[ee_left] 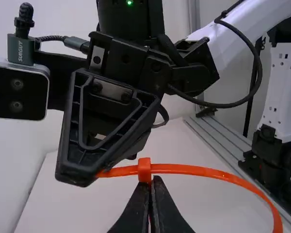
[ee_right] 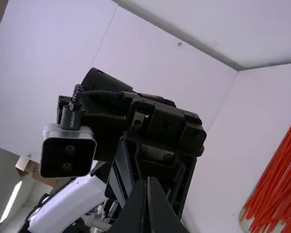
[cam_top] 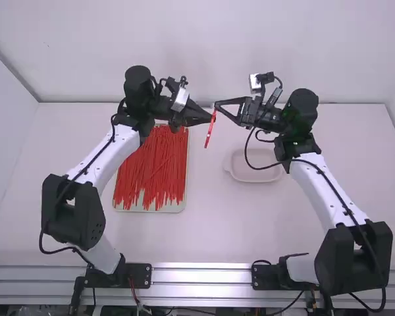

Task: Fasten the cable tie

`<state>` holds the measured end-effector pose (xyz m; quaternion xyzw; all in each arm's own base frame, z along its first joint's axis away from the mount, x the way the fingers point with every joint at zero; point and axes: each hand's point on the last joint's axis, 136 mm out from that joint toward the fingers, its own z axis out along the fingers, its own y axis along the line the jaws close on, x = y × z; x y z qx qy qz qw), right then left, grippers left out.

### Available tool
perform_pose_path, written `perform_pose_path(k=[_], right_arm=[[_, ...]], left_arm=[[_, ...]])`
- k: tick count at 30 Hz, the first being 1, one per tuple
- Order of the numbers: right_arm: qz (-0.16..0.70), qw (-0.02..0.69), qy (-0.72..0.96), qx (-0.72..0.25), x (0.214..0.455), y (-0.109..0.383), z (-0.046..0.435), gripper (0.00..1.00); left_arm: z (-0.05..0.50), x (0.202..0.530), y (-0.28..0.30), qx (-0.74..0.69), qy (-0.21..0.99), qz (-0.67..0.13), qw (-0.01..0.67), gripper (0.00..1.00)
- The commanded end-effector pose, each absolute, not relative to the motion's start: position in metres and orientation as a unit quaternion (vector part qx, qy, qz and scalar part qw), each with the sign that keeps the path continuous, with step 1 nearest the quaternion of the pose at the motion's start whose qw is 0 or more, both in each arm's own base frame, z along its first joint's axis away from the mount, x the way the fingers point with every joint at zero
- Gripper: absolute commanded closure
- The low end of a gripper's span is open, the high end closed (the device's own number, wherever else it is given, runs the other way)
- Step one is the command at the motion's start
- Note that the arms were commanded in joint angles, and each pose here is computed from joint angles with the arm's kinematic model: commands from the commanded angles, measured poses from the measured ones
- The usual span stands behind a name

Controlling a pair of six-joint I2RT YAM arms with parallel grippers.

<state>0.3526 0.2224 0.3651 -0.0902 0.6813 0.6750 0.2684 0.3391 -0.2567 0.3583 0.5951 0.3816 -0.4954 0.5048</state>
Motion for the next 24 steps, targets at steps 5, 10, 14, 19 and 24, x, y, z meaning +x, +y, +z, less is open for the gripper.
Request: perform_pose_path(k=[5, 10, 14, 19, 24], right_arm=[[0.675, 0.275, 0.68, -0.086, 0.353, 0.232, 0.365, 1.0], [0.672, 0.284, 0.68, -0.072, 0.359, 0.229, 0.365, 1.0], [0.671, 0.286, 0.682, -0.06, 0.362, 0.229, 0.364, 1.0], [0.669, 0.29, 0.682, -0.045, 0.368, 0.222, 0.365, 1.0], [0.666, 0.298, 0.683, -0.034, 0.374, 0.213, 0.365, 1.0]], left_arm=[[0.358, 0.342, -0.263, 0.587, 0.394, -0.49, 0.509, 0.98], [0.351, 0.338, -0.265, 0.595, 0.387, -0.489, 0.507, 0.98], [0.343, 0.335, -0.269, 0.599, 0.384, -0.488, 0.505, 0.98], [0.337, 0.333, -0.269, 0.6, 0.387, -0.489, 0.502, 0.98], [0.332, 0.332, -0.269, 0.599, 0.39, -0.491, 0.498, 0.98]])
